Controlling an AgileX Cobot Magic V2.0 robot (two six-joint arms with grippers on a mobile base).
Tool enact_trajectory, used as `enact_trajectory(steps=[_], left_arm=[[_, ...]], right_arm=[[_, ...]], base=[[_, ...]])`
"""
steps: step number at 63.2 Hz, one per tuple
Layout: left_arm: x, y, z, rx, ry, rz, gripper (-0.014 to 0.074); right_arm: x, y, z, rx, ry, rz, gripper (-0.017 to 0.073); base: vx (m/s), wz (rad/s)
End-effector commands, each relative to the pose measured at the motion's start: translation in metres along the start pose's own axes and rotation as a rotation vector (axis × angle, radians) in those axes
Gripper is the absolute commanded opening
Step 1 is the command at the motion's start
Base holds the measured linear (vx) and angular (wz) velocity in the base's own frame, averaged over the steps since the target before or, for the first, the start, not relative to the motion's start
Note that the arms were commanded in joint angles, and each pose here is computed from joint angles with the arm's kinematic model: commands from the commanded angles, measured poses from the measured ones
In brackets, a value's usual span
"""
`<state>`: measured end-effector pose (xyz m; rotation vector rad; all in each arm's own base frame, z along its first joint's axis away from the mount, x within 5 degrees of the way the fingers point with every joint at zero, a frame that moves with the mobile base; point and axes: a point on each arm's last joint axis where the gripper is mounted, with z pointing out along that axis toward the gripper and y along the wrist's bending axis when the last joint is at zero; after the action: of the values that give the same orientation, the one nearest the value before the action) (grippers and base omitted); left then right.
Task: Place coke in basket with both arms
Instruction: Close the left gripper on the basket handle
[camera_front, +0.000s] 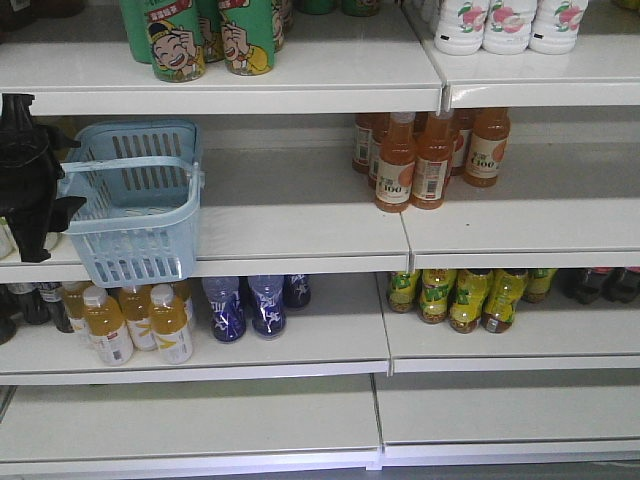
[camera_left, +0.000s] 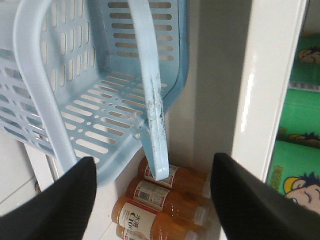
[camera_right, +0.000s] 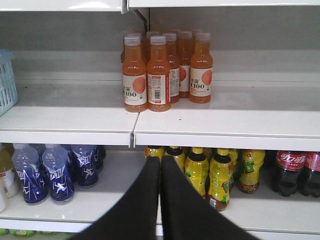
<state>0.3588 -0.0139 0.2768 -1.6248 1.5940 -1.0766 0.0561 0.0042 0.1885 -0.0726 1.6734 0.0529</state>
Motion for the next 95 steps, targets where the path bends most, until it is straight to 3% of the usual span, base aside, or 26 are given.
enact_trajectory(steps=[1, 13, 25, 48, 56, 67, 77, 85, 92, 95], left_arm=[[0.003, -0.023, -0.001, 0.078, -0.004, 0.010, 0.0464], [0.003, -0.033, 0.018, 0.084, 0.000, 0.060, 0.0464], [0.002, -0.039, 0.034, 0.088, 0.005, 0.070, 0.0464], [-0.002, -0.038, 0.064, 0.079, -0.013, 0.084, 0.0454], [-0.005, -0.040, 0.069, 0.096, -0.041, 0.126, 0.0348], [-0.004, -0.038, 0.069, 0.087, -0.033, 0.126, -0.0012], [0.003, -0.032, 0.070, 0.017, 0.058, 0.134, -0.0008], [0.013, -0.025, 0.067, -0.055, 0.172, 0.229, -0.0008], [0.024, -0.026, 0.058, -0.053, 0.297, 0.378, -0.0008], [0.032, -0.028, 0.052, -0.024, 0.376, 0.470, -0.0008]], right_arm=[[-0.005, 0.000, -0.001, 0.001, -0.077, -0.009, -0.0010], [-0.005, 0.000, -0.001, 0.001, -0.078, -0.009, -0.0010], [-0.005, 0.000, -0.001, 0.001, -0.078, -0.009, -0.0010], [-0.005, 0.000, -0.001, 0.001, -0.078, -0.009, -0.0010], [-0.005, 0.000, -0.001, 0.001, -0.078, -0.009, -0.0010], [-0.005, 0.000, -0.001, 0.000, -0.080, -0.009, -0.0010], [-0.005, 0.000, -0.001, 0.000, -0.080, -0.009, -0.0010], [-0.005, 0.000, -0.001, 0.000, -0.080, -0.009, -0.0010], [-0.005, 0.000, -0.001, 0.000, -0.080, -0.009, -0.0010], [-0.005, 0.000, -0.001, 0.000, -0.080, -0.009, -0.0010]], base=[[0.00, 0.00], [0.00, 0.00], [0.00, 0.00], [0.00, 0.00], [0.00, 0.00], [0.00, 0.00], [0.00, 0.00], [0.00, 0.00], [0.00, 0.00], [0.00, 0.00]])
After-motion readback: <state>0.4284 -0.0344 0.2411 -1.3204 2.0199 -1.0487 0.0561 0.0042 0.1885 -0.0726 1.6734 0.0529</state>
